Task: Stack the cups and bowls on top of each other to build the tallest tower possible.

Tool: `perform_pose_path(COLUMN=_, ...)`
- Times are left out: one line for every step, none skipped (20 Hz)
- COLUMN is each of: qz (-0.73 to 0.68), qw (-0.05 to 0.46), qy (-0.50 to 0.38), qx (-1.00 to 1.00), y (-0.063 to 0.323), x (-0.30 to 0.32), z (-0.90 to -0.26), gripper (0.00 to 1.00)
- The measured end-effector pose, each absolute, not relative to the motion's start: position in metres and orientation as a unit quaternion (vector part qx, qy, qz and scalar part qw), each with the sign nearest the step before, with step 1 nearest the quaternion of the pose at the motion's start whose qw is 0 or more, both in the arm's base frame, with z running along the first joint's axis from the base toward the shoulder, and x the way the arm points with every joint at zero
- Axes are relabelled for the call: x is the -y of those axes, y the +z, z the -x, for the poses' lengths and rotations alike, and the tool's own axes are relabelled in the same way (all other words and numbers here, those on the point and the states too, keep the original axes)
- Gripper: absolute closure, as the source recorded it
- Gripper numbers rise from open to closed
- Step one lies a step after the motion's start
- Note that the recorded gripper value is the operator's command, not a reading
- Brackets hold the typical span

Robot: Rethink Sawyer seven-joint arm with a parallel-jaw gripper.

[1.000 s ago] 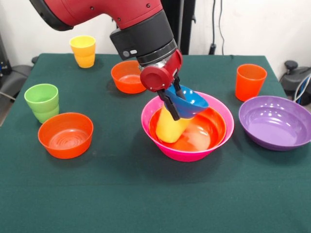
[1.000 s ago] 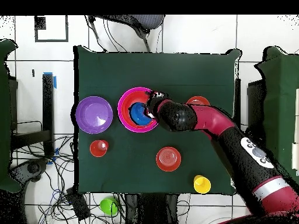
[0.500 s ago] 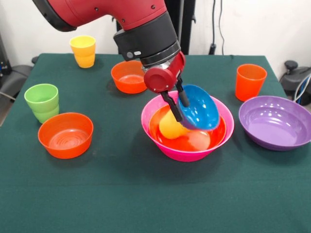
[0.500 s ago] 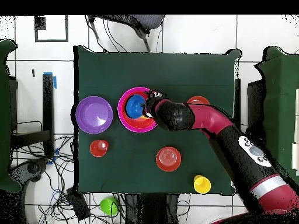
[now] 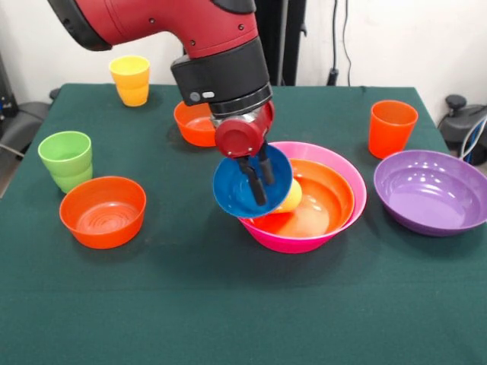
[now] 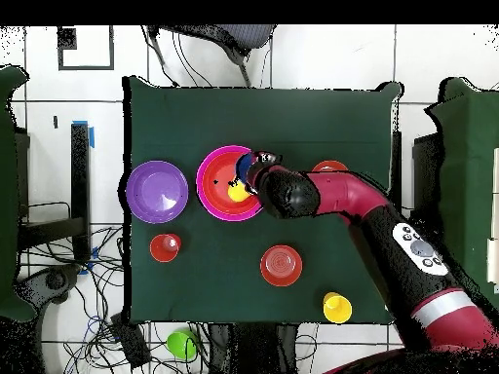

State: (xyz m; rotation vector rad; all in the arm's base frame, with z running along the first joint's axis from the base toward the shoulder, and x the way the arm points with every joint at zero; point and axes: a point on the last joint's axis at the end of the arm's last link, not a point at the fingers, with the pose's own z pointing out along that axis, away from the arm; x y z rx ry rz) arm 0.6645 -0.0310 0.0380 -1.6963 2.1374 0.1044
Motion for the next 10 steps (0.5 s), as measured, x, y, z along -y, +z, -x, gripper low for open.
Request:
perform_pose_path(qz=0.61, qw=0.203, qy=0.034, qx=-0.765, y=0.038, x=0.033, z=-0.665, gripper=0.0)
perform_pose_path(qz=0.612, qw=0.201, qy=0.03, qx=-0.765, y=0.038, x=0.035, z=-0.665, gripper=0.0)
perform_pose_path(qz=0.615, qw=0.199, qy=0.019, qx=-0.762, y=0.039, x=0.041, z=-0.667, gripper=0.0)
perform_pose_path(qz=0.617, qw=0.198, qy=0.015, qx=-0.762, y=0.04, x=0.044, z=-0.668, gripper=0.0)
perform_pose_path(qz=0.617, qw=0.197, qy=0.012, qx=-0.761, y=0.04, x=0.046, z=-0.668, gripper=0.0)
perform_pose_path(qz=0.618, qw=0.197, qy=0.008, qx=-0.761, y=0.04, x=0.048, z=-0.669, gripper=0.0)
perform_pose_path(qz=0.619, qw=0.196, qy=0.004, qx=-0.76, y=0.041, x=0.051, z=-0.671, gripper=0.0)
perform_pose_path(qz=0.62, qw=0.196, qy=0.001, qx=-0.76, y=0.041, x=0.052, z=-0.671, gripper=0.0)
perform_pose_path(qz=0.622, qw=0.194, qy=-0.007, qx=-0.759, y=0.043, x=0.057, z=-0.674, gripper=0.0)
perform_pose_path(qz=0.622, qw=0.193, qy=-0.01, qx=-0.758, y=0.043, x=0.058, z=-0.674, gripper=0.0)
